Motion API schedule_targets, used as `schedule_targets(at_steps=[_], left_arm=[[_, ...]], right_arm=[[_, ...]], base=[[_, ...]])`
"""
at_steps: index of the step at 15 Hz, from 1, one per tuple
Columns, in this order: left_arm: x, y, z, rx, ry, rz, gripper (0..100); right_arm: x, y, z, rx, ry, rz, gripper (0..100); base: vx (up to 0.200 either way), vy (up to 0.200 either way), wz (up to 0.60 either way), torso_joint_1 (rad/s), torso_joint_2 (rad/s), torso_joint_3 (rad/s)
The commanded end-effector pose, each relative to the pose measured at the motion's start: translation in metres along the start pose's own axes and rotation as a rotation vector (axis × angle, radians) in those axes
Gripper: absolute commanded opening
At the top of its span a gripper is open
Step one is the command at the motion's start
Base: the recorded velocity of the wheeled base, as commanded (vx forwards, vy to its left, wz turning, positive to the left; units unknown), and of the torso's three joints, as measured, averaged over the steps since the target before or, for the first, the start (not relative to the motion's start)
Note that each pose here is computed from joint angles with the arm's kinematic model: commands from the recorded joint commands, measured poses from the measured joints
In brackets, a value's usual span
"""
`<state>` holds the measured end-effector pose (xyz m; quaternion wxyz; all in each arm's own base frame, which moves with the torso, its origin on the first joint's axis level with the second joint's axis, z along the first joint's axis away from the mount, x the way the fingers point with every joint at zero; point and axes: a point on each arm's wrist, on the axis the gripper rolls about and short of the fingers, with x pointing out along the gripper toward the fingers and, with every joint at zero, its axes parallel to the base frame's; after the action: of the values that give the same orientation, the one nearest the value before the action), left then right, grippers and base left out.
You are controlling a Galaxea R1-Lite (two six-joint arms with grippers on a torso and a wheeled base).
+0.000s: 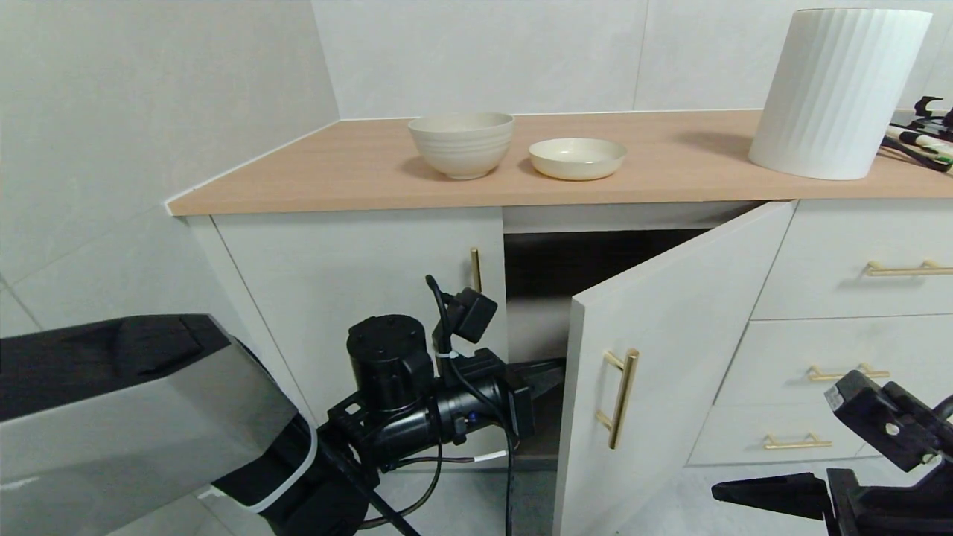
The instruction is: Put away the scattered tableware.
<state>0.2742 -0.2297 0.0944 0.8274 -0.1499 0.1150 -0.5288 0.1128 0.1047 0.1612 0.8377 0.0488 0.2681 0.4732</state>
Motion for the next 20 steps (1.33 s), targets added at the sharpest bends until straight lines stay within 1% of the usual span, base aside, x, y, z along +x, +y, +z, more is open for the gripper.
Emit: schedule_targets(at_steps=[1, 3, 4, 5, 6, 9, 14, 17, 19, 20], left_arm=[[0.007, 0.003, 0.004, 0.001, -0.004, 0.002, 0], [0.016, 0.005, 0.013, -0.005, 0.006, 0.006, 0], [0.018, 0.004, 0.015, -0.006, 0.008, 0.005, 0], [0.02, 0.0, 0.017, -0.006, 0.013, -0.003, 0], [0.022, -0.002, 0.017, -0.005, 0.014, -0.009, 0], [0.024, -0.006, 0.018, -0.007, 0.021, -0.018, 0], [0.03, -0.007, 0.025, 0.004, 0.005, -0.025, 0], [0.034, -0.007, 0.024, -0.004, 0.021, -0.021, 0], [0.043, -0.014, 0.021, -0.017, 0.043, 0.041, 0], [0.048, -0.021, 0.021, -0.016, 0.041, 0.095, 0]], right_arm=[[0.001, 0.0, -0.001, 0.001, 0.004, 0.0, 100], [0.001, 0.001, -0.001, -0.002, 0.006, 0.005, 100], [0.001, 0.001, -0.001, -0.004, 0.006, 0.008, 100], [0.001, 0.001, -0.001, -0.004, 0.006, 0.008, 100], [0.0, 0.002, -0.001, -0.005, 0.005, 0.008, 100], [0.0, 0.002, -0.001, -0.005, 0.005, 0.008, 100], [-0.002, 0.004, -0.001, -0.012, -0.004, 0.016, 100], [-0.002, 0.004, -0.001, -0.012, -0.004, 0.017, 100], [-0.002, 0.006, -0.001, -0.018, -0.001, 0.028, 100], [-0.001, 0.007, -0.002, -0.021, 0.001, 0.034, 100]], base=[[0.0, 0.0, 0.0, 0.0, 0.0, 0.0], [0.0, 0.0, 0.0, 0.0, 0.0, 0.0], [0.0, 0.0, 0.0, 0.0, 0.0, 0.0], [0.0, 0.0, 0.0, 0.0, 0.0, 0.0], [0.0, 0.0, 0.0, 0.0, 0.0, 0.0], [-0.2, 0.0, 0.0, 0.009, 0.01, 0.012], [0.0, 0.0, 0.0, 0.0, 0.0, 0.0], [0.0, 0.0, 0.0, 0.0, 0.0, 0.0], [0.0, 0.0, 0.0, 0.0, 0.0, 0.0], [0.0, 0.0, 0.0, 0.0, 0.0, 0.0]])
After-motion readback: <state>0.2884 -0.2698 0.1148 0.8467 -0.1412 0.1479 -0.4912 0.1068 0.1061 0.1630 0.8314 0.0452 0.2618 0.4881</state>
